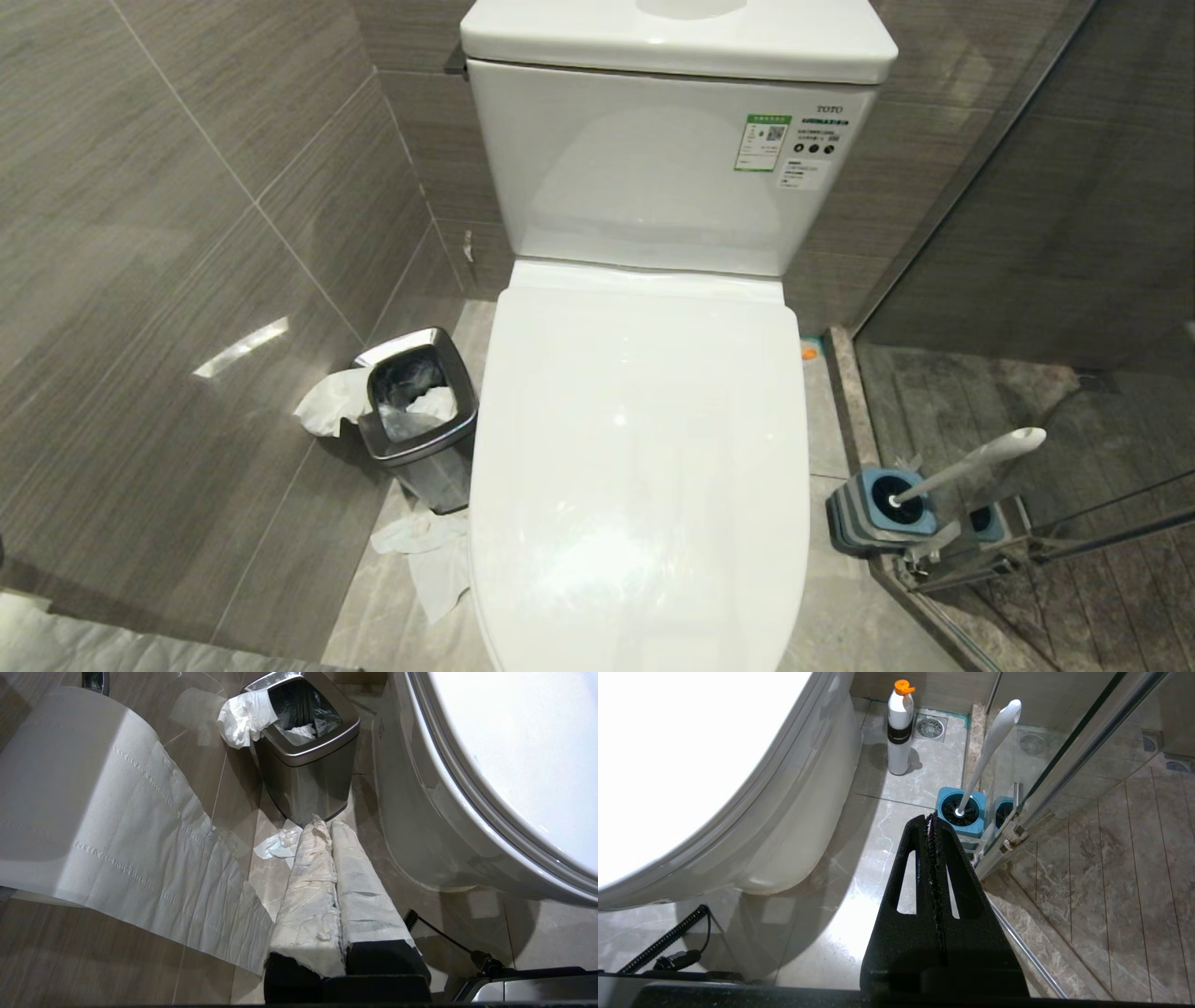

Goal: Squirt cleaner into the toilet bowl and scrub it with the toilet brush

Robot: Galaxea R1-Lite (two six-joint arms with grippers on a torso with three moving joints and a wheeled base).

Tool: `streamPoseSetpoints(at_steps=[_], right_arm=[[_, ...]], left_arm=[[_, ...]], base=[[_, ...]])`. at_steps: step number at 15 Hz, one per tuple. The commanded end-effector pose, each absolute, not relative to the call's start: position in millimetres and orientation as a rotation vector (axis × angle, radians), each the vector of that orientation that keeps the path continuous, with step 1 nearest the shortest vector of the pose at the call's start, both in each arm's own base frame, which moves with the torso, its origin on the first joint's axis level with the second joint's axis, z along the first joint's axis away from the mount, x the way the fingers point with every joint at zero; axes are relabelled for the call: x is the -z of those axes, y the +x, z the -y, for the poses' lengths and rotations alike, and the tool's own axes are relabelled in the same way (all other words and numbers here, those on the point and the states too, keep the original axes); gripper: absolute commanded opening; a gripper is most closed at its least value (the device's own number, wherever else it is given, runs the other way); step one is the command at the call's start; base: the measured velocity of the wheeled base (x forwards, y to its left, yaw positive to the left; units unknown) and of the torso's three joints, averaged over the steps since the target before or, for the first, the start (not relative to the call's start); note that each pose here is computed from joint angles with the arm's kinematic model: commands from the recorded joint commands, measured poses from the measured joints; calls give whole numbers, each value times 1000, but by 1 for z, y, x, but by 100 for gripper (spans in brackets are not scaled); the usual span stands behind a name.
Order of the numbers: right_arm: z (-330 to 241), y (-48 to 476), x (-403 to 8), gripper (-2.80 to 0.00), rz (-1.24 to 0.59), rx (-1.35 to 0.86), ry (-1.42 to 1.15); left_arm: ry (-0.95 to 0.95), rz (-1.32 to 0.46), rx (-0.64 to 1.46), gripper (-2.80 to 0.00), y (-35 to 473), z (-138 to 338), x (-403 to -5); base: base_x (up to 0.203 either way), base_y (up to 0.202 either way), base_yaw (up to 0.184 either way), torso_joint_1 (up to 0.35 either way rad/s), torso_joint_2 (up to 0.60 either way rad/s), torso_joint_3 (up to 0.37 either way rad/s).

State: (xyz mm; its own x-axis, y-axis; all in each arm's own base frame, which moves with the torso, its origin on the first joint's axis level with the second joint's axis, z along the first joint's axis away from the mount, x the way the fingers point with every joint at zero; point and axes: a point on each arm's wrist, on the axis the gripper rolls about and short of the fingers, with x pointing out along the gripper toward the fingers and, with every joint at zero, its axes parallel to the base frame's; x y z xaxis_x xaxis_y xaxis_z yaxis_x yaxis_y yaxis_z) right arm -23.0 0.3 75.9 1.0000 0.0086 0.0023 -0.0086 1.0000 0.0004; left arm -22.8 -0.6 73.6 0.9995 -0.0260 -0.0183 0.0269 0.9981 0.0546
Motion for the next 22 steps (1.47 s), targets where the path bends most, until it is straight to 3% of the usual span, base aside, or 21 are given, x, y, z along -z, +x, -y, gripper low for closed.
streamPoseSetpoints(at_steps=[1, 22], right_arm=[[0, -23, -76, -280, 2, -9, 0], [0, -23, -76, -280, 2, -9, 0]], left_arm=[[55, -19, 27, -280, -23, 1, -74], [55, -18, 27, -280, -23, 1, -74]], base=[[0, 0, 0, 0, 0, 0], [0, 0, 0, 0, 0, 0]])
